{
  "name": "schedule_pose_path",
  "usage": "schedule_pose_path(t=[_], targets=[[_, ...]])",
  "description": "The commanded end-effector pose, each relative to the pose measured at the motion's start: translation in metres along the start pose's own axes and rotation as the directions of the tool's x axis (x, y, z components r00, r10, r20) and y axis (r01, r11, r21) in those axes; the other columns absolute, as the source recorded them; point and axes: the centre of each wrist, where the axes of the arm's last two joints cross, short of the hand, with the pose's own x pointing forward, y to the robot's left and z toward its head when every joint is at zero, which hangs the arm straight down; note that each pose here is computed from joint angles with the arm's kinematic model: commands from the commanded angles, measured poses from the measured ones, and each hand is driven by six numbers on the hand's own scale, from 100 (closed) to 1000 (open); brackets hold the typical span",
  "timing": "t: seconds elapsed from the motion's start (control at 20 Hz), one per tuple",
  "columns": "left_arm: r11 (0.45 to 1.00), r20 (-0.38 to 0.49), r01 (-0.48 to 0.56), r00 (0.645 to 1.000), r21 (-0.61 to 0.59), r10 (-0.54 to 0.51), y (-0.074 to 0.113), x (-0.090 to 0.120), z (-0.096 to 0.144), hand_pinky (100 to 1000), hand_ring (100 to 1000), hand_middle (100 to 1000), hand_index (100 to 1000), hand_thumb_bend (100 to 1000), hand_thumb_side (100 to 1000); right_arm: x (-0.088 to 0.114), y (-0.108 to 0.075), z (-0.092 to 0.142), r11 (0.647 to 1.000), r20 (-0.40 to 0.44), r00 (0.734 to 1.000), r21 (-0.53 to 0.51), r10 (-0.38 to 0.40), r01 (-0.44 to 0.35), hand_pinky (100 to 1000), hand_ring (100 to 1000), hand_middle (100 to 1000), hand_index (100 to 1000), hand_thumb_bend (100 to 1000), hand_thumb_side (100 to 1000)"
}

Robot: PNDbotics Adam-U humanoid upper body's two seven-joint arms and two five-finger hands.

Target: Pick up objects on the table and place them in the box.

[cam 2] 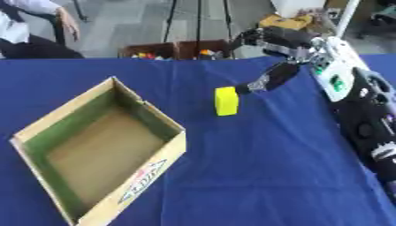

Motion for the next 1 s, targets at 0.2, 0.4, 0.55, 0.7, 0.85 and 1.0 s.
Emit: schedule_pose_path(t=[0.2, 0.4, 0.55, 0.7, 0.85, 1.0], targets=[[1.0, 0.02, 0.004, 1.0, -0.023, -0.003, 0.0, 0.004, -0.008, 752, 718, 887, 979, 100, 1000, 0.0, -0.009, -0.007, 0.969, 0.071, 0.995, 0.232, 0.076, -0.091, 896, 917, 817, 918, 596, 356], [1.0, 0.019, 0.001, 1.0, -0.024, -0.001, -0.001, 0.003, -0.009, 752, 717, 886, 977, 100, 1000, 0.0, -0.007, -0.012, 0.951, 0.038, 0.997, 0.297, 0.071, -0.079, 905, 926, 855, 935, 567, 282], [1.0, 0.018, 0.0, 1.0, -0.023, 0.001, -0.001, 0.003, -0.009, 752, 717, 887, 977, 100, 1000, -0.001, -0.004, -0.015, 0.94, 0.007, 0.998, 0.334, 0.065, -0.063, 906, 922, 844, 937, 575, 290], [1.0, 0.017, -0.001, 1.0, -0.025, 0.001, -0.001, 0.003, -0.009, 753, 716, 886, 976, 100, 1000, -0.001, -0.002, -0.017, 0.94, -0.018, 0.998, 0.338, 0.056, -0.046, 913, 924, 842, 936, 582, 309], [1.0, 0.015, -0.001, 1.0, -0.025, 0.001, -0.002, 0.003, -0.009, 753, 716, 886, 975, 100, 1000, -0.002, 0.001, -0.02, 0.942, -0.041, 0.999, 0.336, 0.033, -0.017, 920, 927, 851, 933, 584, 325], [1.0, 0.014, -0.001, 1.0, -0.026, 0.001, -0.002, 0.002, -0.009, 754, 716, 886, 975, 100, 1000, -0.002, 0.005, -0.022, 0.939, -0.063, 0.998, 0.344, 0.015, 0.007, 929, 936, 859, 933, 583, 327]])
